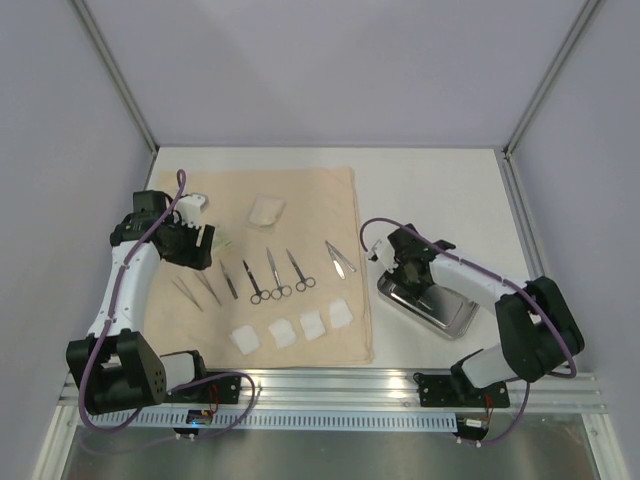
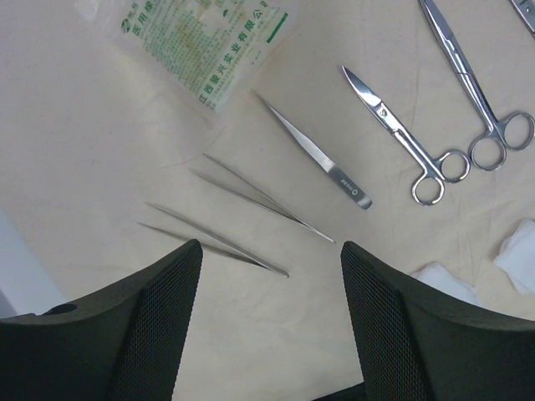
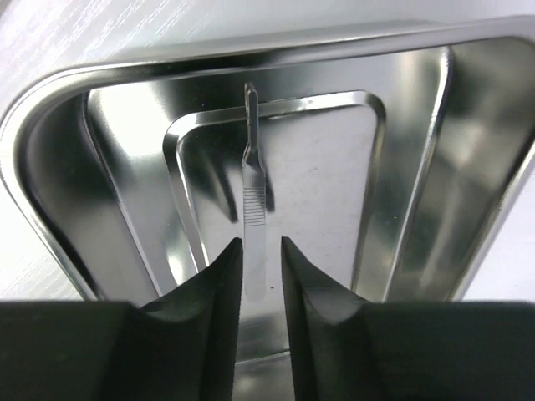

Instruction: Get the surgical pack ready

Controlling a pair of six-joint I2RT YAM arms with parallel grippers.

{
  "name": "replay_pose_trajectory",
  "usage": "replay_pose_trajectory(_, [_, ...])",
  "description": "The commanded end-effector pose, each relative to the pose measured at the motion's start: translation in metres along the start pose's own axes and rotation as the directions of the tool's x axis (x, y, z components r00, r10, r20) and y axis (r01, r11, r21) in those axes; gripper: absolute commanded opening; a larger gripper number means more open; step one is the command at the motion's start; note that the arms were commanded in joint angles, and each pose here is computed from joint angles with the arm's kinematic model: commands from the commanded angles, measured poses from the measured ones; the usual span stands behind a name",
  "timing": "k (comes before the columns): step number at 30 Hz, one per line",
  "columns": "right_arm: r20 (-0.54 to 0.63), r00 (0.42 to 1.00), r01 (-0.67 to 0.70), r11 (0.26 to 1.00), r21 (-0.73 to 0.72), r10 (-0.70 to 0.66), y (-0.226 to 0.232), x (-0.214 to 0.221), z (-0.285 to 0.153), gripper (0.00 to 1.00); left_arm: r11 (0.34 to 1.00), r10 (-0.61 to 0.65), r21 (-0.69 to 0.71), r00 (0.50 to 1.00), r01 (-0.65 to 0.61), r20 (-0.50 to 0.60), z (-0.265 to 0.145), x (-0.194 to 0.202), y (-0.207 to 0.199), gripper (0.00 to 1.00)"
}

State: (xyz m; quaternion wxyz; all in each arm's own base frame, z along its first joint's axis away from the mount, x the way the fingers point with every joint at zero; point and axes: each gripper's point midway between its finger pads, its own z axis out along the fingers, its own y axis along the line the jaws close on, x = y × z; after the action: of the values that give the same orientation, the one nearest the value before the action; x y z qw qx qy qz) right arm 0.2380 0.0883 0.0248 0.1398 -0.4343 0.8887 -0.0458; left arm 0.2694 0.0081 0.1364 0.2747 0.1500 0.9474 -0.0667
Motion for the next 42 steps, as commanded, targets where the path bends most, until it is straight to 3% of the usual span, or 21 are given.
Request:
replay_pose_trajectory(1, [0.069,0.997,-0.024,0.998,0.066,0.02,-0.02,-0.024,-0.022,0.29,1.0,0.021,-0.023,0.999,-0.021,0.032,-0.012,-0.012,0.005,0.77])
replay_pose_trajectory(4, [0.089,0.996,-0.034,0.995,0.095,0.026,-0.028,-0.028,-0.04,0.38,0.999,0.024,-0.025,0.999,-0.023,0.03,-0.012,-0.013,0.005,0.77])
replay_pose_trajectory(7, [0.163,0.986,-0.066,0.989,0.131,0.044,-0.039,-0.044,-0.071,0.38,0.999,0.028,-0.029,0.999,-0.027,0.032,-0.015,-0.014,0.006,0.78])
replay_pose_trajectory(9, [0.274,0.959,-0.124,0.975,0.185,0.07,-0.057,-0.068,-0.105,0.38,0.998,0.033,-0.047,0.999,-0.031,0.029,-0.018,-0.016,0.009,0.78])
replay_pose_trajectory(10, [0.33,0.941,-0.148,0.968,0.2,0.076,-0.063,-0.08,-0.119,0.45,0.998,0.038,-0.058,0.999,-0.037,0.031,-0.02,-0.017,0.01,0.78])
replay_pose_trajectory(13, [0.564,0.821,-0.24,0.95,0.201,0.088,-0.08,-0.128,-0.174,0.46,0.992,0.034,-0.122,0.999,-0.029,0.04,-0.028,-0.025,0.022,0.79])
replay_pose_trajectory(14, [0.674,0.735,-0.249,0.954,0.168,0.073,-0.08,-0.152,-0.197,0.46,0.987,0.029,-0.16,0.998,-0.021,0.052,-0.034,-0.031,0.028,0.8])
replay_pose_trajectory(16, [0.776,0.625,-0.27,0.956,0.112,0.086,-0.078,-0.173,-0.219,0.5,0.979,-0.012,-0.201,0.995,0.031,0.096,-0.04,-0.043,0.035,0.89])
replay_pose_trajectory(18, [0.864,0.5,-0.183,0.982,0.036,0.062,-0.063,-0.202,-0.239,0.58,0.962,-0.037,-0.262,0.989,0.074,0.143,-0.051,-0.057,0.046,1.0])
replay_pose_trajectory(20, [0.886,0.461,-0.083,0.996,-0.015,0.051,-0.044,-0.213,-0.229,0.63,0.955,-0.029,-0.287,0.984,0.08,0.178,-0.057,-0.067,0.05,1.0])
replay_pose_trajectory(21, [0.914,0.403,-0.066,0.998,-0.014,0.04,-0.044,-0.225,-0.235,0.64,0.964,-0.016,-0.256,0.98,0.067,0.197,-0.057,-0.072,0.045,1.0])
replay_pose_trajectory(23, [0.913,0.398,0.003,0.995,-0.099,0.09,-0.027,-0.235,-0.219,0.59,0.978,0.003,-0.205,0.975,0.044,0.224,-0.058,-0.076,0.035,1.0])
replay_pose_trajectory(26, [0.857,0.465,-0.009,0.969,-0.247,0.222,-0.02,-0.252,-0.194,0.45,0.995,-0.001,-0.099,0.974,0.025,0.228,-0.054,-0.078,0.016,1.0])
replay_pose_trajectory(27, [0.797,0.531,-0.058,0.95,-0.306,0.289,-0.018,-0.249,-0.177,0.37,0.995,-0.007,-0.094,0.977,0.028,0.215,-0.05,-0.076,0.016,1.0])
replay_pose_trajectory(29, [0.686,0.621,-0.156,0.917,-0.367,0.38,-0.017,-0.257,-0.141,0.31,0.989,-0.026,-0.141,0.985,0.051,0.17,-0.045,-0.065,0.026,1.0])
replay_pose_trajectory(31, [0.557,0.731,-0.221,0.909,-0.354,0.395,-0.007,-0.246,-0.095,0.33,0.981,-0.03,-0.187,0.991,0.054,0.128,-0.04,-0.057,0.035,1.0])
replay_pose_trajectory(35, [0.391,0.828,-0.301,0.907,-0.294,0.402,0.002,-0.227,-0.042,0.37,0.952,-0.042,-0.302,0.998,0.056,0.053,-0.037,-0.036,0.055,1.0])
replay_pose_trajectory(38, [0.291,0.87,-0.321,0.906,-0.277,0.397,0.007,-0.222,-0.018,0.34,0.946,-0.038,-0.32,0.999,0.046,0.033,-0.034,-0.028,0.058,1.0])
replay_pose_trajectory(42, [0.249,0.92,-0.24,0.938,-0.25,0.302,0.017,-0.222,-0.004,0.32,0.937,-0.044,-0.346,0.999,0.043,0.005,-0.03,-0.022,0.064,1.0])
